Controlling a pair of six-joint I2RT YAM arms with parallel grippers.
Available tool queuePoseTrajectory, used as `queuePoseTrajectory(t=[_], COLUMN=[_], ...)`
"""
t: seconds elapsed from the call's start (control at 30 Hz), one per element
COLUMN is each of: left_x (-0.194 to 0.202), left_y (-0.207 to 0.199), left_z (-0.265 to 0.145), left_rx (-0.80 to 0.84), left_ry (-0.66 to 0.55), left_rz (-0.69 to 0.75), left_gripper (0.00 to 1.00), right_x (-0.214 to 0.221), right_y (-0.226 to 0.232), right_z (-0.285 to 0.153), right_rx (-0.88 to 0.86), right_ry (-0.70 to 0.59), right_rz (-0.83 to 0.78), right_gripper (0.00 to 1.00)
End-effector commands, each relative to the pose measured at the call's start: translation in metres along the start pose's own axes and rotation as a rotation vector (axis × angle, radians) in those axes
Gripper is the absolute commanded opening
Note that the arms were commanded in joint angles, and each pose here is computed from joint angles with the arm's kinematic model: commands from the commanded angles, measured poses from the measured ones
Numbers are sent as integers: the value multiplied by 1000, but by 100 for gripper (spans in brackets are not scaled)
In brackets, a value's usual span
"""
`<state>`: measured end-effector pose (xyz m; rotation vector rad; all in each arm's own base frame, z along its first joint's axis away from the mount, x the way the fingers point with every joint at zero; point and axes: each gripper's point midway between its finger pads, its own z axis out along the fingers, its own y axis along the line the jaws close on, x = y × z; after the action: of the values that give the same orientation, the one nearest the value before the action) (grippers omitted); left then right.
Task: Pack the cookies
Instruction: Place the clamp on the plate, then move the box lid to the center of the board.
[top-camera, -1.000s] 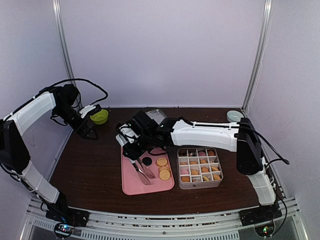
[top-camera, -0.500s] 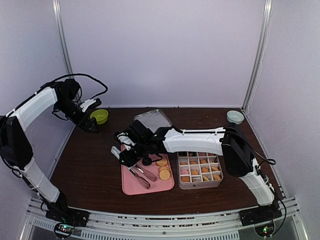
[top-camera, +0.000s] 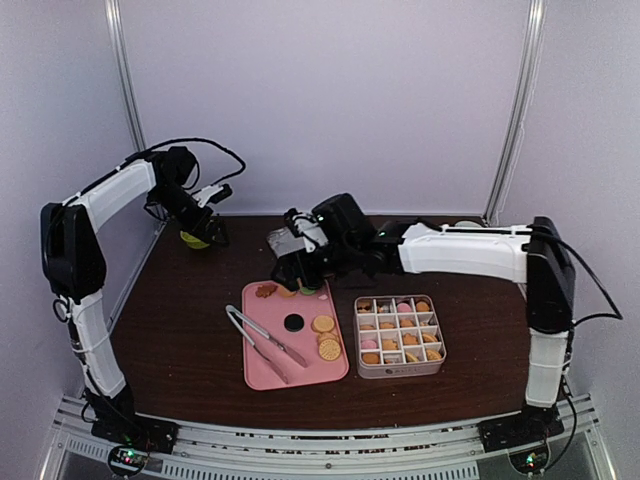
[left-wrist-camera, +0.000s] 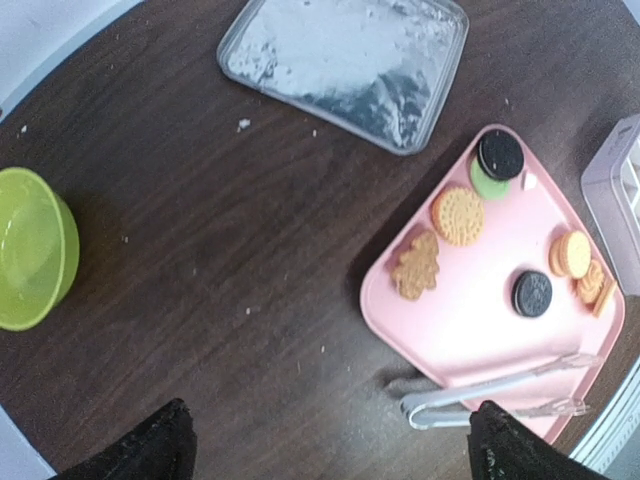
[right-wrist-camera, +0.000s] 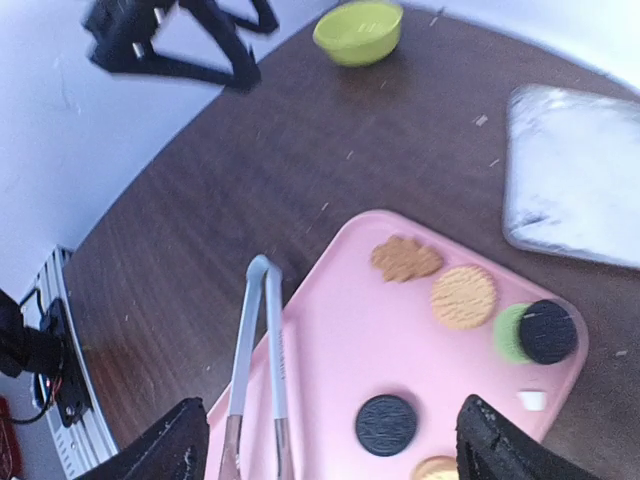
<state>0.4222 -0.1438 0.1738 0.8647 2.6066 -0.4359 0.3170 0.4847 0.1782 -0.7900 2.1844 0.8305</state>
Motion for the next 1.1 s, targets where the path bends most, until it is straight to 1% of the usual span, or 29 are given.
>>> queuePoseTrajectory(t=[0.0,0.07,0.13,0.2,0.27,0.37,0.43,0.53,0.63,0.77,0.83,0.9,0.97,1.07], left_x=[-52,-71,-86,-98,-107,-115,-112,-106,-104,-102,-97,-94,-92,-91], left_y=[-3,-5,-10,-14,-16,-11,-10,-5,2,2,5,9,10,10], left_z=[19,38,58,79,100,125,145,161,171,182,186,191,197,202], left_rx=[13,26,25,6,-15,-52,-51,-57,-81,-66,-79,-91,-93,-92], left_ry=[-95,-102,-100,-100,-105,-109,-94,-71,-65,-56,-42,-31,-22,-19], left_rz=[-37,-59,-65,-66,-74,-112,-126,-157,-172,-177,-174,-175,-179,-177], left_gripper=[98,98,98,98,98,98,98,98,98,96,95,93,90,79], right_x=[-44,-38,-19,-2,13,30,40,47,44,19,10,-2,-13,-21], right_y=[-38,-64,-90,-105,-114,-120,-126,-134,-136,-148,-164,-171,-170,-173], right_z=[-84,-114,-135,-150,-161,-170,-173,-174,-172,-159,-139,-128,-119,-110], right_rx=[194,316,434,518,559,575,600,643,664,676,694,701,693,694], right_ry=[-241,-279,-271,-261,-253,-252,-244,-234,-228,-225,-173,-147,-141,-145], right_rz=[34,59,79,92,109,144,162,164,153,143,147,139,113,102], right_gripper=[86,86,86,85,85,84,84,84,84,82,81,80,80,80])
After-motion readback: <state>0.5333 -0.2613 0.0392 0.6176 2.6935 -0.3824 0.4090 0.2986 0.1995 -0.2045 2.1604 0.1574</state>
